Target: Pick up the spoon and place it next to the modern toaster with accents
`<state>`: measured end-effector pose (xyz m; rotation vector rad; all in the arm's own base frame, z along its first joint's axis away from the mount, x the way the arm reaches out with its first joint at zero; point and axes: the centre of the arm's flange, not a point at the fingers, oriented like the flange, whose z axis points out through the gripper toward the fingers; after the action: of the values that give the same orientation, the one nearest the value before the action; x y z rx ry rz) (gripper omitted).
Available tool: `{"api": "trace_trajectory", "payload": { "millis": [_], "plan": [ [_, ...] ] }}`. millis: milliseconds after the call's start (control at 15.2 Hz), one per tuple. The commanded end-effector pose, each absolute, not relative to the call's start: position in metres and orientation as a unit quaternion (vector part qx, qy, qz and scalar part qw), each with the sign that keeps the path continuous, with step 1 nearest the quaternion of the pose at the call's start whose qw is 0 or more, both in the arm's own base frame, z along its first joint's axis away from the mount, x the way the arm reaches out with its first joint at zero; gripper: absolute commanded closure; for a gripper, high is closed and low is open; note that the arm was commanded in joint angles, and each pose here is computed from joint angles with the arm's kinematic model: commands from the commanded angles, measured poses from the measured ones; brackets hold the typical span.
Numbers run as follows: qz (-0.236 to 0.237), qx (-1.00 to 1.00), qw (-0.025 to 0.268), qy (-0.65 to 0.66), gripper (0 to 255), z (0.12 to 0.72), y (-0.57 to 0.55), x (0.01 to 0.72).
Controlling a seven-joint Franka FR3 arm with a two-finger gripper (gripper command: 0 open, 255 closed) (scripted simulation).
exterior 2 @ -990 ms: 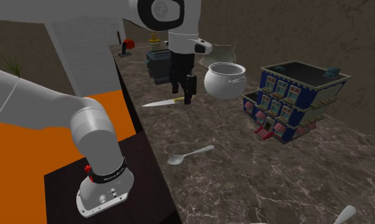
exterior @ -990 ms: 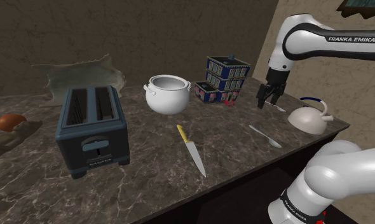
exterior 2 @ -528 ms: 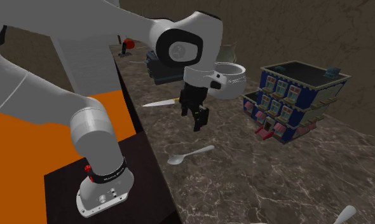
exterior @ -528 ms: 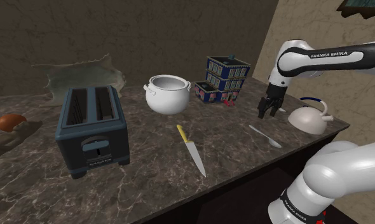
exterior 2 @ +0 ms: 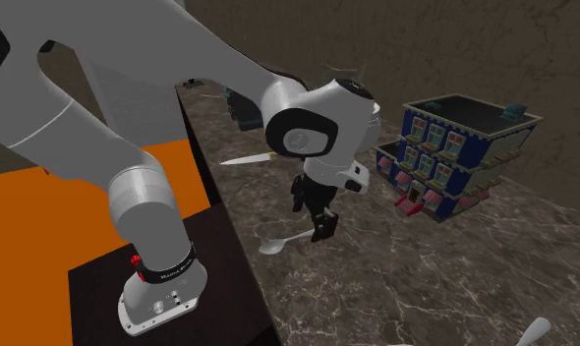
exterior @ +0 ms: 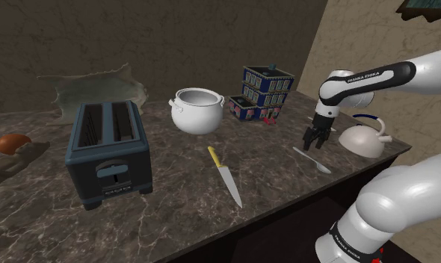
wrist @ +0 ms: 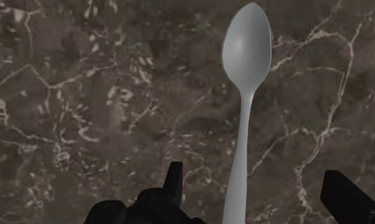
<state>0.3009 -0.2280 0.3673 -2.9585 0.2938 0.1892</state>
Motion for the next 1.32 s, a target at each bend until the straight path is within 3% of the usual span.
{"api": "trace_trajectory", "payload": {
  "millis": [0, 792, 858, 1254],
  "plan": [
    [0.063, -0.99, 0.082, 0.099, 0, 0.356, -0.226, 0.3],
    [0.063, -0.99, 0.082, 0.099, 0, 0.333, -0.221, 0.297],
    [0.063, -0.99, 0.082, 0.099, 255, 0.333, -0.221, 0.297],
    [0.063, -0.99, 0.082, 0.099, 255, 0.333, -0.222, 0.297]
  ]
}}
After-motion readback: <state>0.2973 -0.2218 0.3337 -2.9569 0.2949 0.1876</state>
